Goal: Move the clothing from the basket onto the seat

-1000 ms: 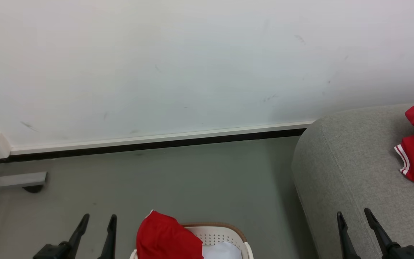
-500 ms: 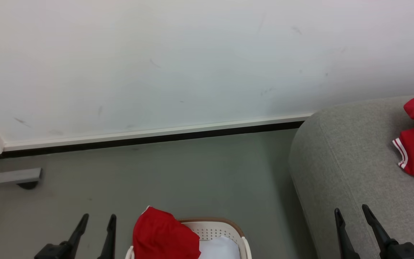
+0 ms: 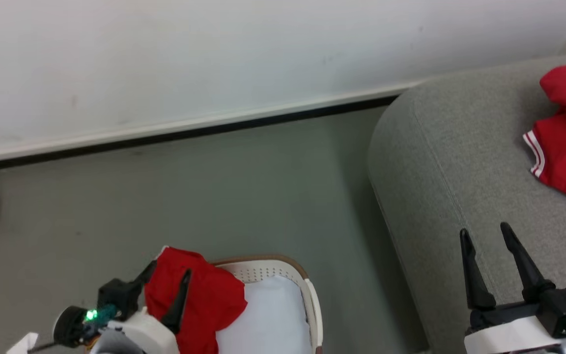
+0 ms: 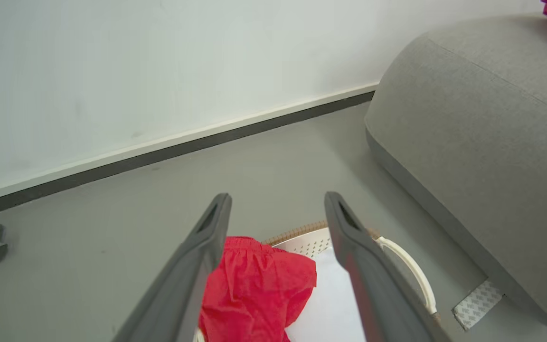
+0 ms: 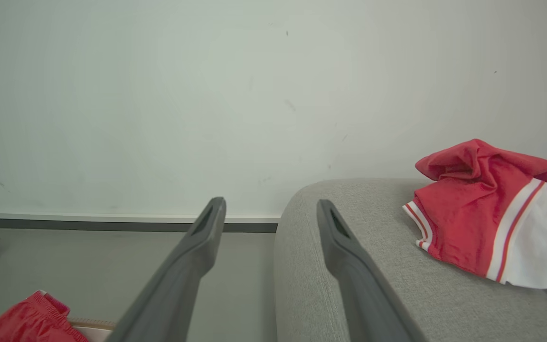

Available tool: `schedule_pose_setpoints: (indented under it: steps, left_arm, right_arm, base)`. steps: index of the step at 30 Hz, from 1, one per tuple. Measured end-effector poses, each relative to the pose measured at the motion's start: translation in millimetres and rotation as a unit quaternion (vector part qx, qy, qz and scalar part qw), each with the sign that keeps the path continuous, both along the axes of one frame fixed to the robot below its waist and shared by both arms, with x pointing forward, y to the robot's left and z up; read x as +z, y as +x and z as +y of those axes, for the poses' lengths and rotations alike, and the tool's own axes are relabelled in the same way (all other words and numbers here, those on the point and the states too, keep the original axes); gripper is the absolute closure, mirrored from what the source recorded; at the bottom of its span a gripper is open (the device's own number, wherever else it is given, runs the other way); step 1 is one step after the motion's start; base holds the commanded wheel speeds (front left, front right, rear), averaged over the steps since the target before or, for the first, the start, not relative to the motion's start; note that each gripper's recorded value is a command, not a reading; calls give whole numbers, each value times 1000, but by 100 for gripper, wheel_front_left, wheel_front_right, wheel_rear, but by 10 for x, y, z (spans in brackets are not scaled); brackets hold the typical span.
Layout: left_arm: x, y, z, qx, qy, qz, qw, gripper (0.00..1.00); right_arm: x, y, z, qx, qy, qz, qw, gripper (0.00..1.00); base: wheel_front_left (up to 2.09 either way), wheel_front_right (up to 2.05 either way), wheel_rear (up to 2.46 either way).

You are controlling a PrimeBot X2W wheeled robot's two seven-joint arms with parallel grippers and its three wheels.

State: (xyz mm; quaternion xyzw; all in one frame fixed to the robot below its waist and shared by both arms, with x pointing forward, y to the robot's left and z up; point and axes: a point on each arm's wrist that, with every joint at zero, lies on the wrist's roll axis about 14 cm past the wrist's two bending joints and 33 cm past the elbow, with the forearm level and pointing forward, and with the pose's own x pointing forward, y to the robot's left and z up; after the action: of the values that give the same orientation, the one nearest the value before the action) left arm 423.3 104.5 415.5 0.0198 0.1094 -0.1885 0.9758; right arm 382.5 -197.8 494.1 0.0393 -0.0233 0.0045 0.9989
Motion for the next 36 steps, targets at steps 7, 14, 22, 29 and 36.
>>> schedule_pose_setpoints:
  steps: [7,14,22,29,36]
  left_arm:
    - [-789,324,-122,-37,75,119,989,0]
    - [-1513,531,-2,-33,138,210,967,0]
    - [-2036,676,286,6,187,262,947,0]
    - [-2255,697,414,16,199,287,937,0]
    - [-2377,655,448,12,201,305,931,0]
  right_arm:
    - [-187,227,-158,-21,2,23,1000,0]
    - [-506,283,-342,-46,-4,67,997,0]
    - [-742,292,-503,-68,-13,100,993,0]
    - [-850,353,-521,-70,-11,110,991,0]
    - [-923,407,-490,-64,-10,117,991,0]
  base:
    - [0,0,0]
    - [0,0,0]
    - [0,0,0]
    - [0,0,0]
    - [0,0,0]
